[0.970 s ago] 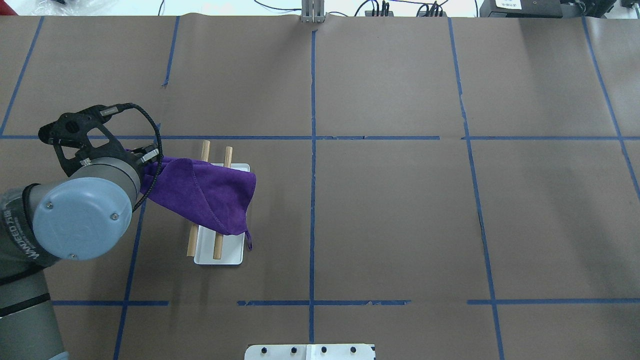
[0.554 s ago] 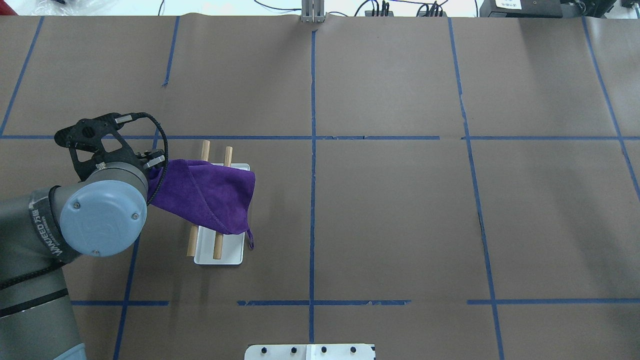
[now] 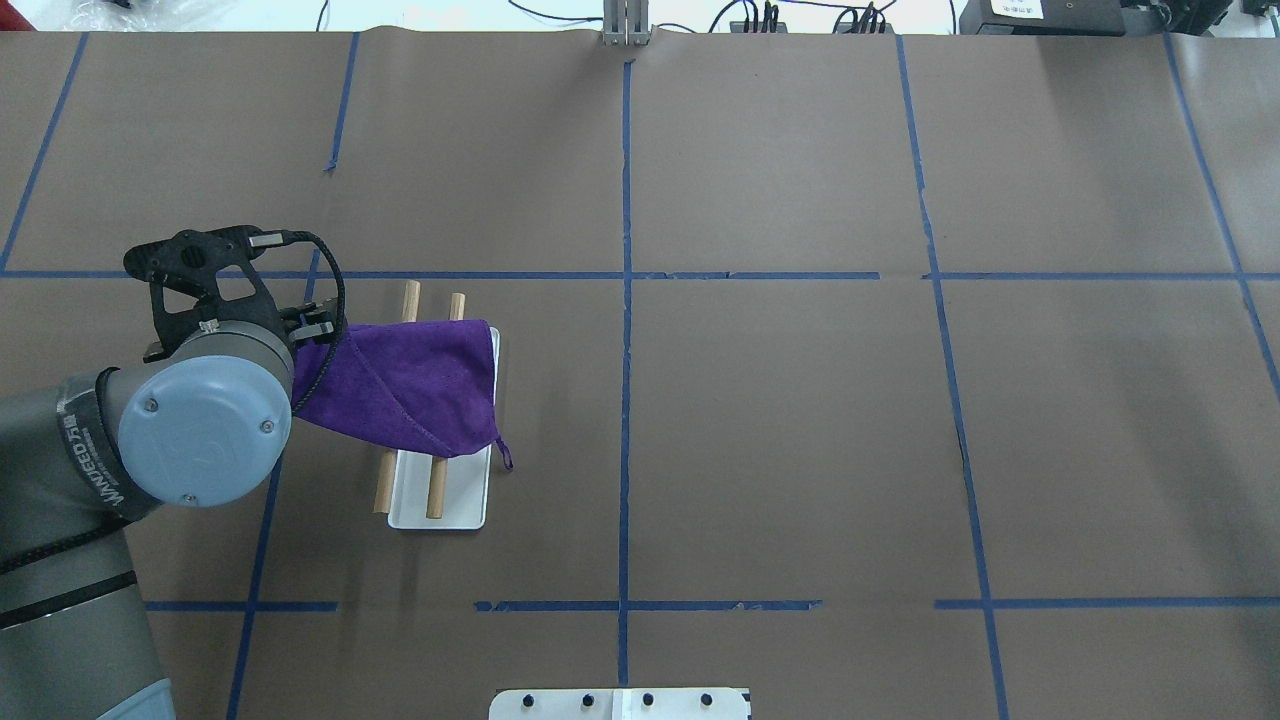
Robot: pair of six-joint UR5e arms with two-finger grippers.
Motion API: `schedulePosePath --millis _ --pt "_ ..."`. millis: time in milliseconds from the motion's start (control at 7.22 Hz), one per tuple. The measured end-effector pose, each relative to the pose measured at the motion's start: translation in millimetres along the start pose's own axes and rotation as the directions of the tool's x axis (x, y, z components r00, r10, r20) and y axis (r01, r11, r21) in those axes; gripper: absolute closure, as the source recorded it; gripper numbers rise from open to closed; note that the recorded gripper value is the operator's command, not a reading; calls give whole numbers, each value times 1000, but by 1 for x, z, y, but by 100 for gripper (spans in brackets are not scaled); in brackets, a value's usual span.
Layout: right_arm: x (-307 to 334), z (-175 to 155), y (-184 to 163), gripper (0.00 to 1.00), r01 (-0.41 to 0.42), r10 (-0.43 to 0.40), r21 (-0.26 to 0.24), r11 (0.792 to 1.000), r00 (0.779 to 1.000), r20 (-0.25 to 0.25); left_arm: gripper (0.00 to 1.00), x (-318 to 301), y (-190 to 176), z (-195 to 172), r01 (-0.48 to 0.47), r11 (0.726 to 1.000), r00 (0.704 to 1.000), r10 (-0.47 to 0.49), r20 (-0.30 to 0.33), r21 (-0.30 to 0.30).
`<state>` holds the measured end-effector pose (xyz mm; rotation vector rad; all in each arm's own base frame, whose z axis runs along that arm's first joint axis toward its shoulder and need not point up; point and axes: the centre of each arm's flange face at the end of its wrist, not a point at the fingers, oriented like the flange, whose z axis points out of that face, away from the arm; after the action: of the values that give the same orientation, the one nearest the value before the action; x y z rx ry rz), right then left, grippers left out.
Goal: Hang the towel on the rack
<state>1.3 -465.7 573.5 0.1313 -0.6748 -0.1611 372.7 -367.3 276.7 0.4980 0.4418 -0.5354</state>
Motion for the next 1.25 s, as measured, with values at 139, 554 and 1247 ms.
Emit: schedulePosePath --millis 139,554,1247 --pt "2 2 0 0 -15 15 -4 1000 1000 0 0 3 -1 -1 -5 1000 1000 5 -9 0" --pt "5 7 -2 0 -27 27 -12 1000 1000 1 0 10 3 8 -15 1000 1000 15 3 -25" --pt "6 8 -3 0 -30 30 -14 999 1000 5 0 -1 -15 25 -105 978 993 112 28 -183"
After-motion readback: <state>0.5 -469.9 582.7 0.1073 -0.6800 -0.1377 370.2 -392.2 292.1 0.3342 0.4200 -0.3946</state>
